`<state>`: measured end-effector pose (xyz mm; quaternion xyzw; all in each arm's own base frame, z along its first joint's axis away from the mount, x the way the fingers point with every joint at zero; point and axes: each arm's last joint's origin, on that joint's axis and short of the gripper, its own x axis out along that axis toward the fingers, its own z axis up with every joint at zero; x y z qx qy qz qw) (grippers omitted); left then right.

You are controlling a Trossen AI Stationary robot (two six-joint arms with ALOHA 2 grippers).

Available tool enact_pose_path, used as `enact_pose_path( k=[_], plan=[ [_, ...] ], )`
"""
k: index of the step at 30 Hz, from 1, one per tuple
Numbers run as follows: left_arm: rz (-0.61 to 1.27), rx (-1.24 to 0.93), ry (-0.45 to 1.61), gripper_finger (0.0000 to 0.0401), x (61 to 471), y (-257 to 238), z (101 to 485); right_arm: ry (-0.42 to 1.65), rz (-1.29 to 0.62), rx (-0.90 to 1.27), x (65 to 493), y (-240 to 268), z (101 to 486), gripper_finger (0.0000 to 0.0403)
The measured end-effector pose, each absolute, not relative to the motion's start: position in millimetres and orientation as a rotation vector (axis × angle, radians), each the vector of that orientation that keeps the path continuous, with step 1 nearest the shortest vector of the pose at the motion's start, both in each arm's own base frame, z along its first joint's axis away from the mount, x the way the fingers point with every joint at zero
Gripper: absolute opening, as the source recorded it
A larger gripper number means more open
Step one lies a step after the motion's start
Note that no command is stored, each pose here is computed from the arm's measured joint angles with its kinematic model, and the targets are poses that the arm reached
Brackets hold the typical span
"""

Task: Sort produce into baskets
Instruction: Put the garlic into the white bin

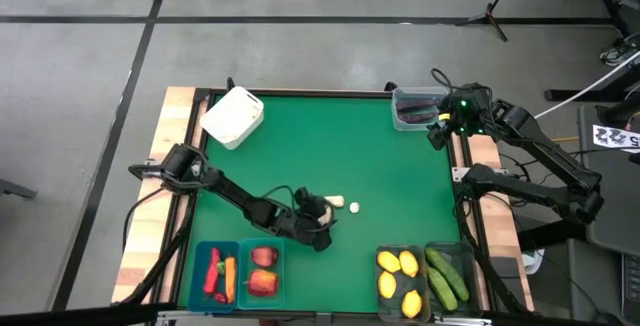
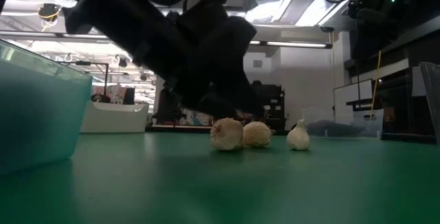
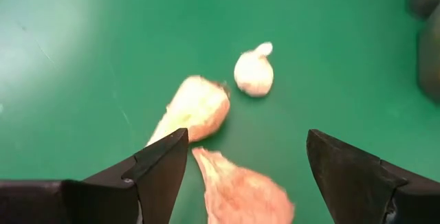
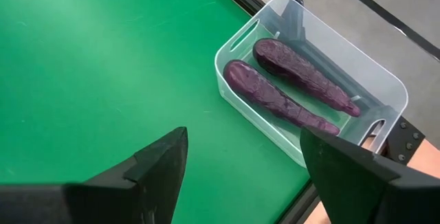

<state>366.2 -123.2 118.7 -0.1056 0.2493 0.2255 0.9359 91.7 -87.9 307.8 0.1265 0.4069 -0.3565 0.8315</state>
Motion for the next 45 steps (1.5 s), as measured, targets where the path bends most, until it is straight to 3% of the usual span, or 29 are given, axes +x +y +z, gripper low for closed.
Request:
enact_pose_path(
  k=[33,37,45],
  plan=[
    [0.51,-0.074,0.762,0.0288,367,-88,101,0.867,-0.754,0.266,92,-88,308,0.0282],
    [0.498,-0.082,0.766,0.0262,367,-88,101,0.867,-0.754,0.266,92,-88,308,0.0282],
    [0.472,-0.117,0.775,0.0172,368,-89,101,0.868,-0.753,0.266,92,-88,308,0.0282]
  ],
)
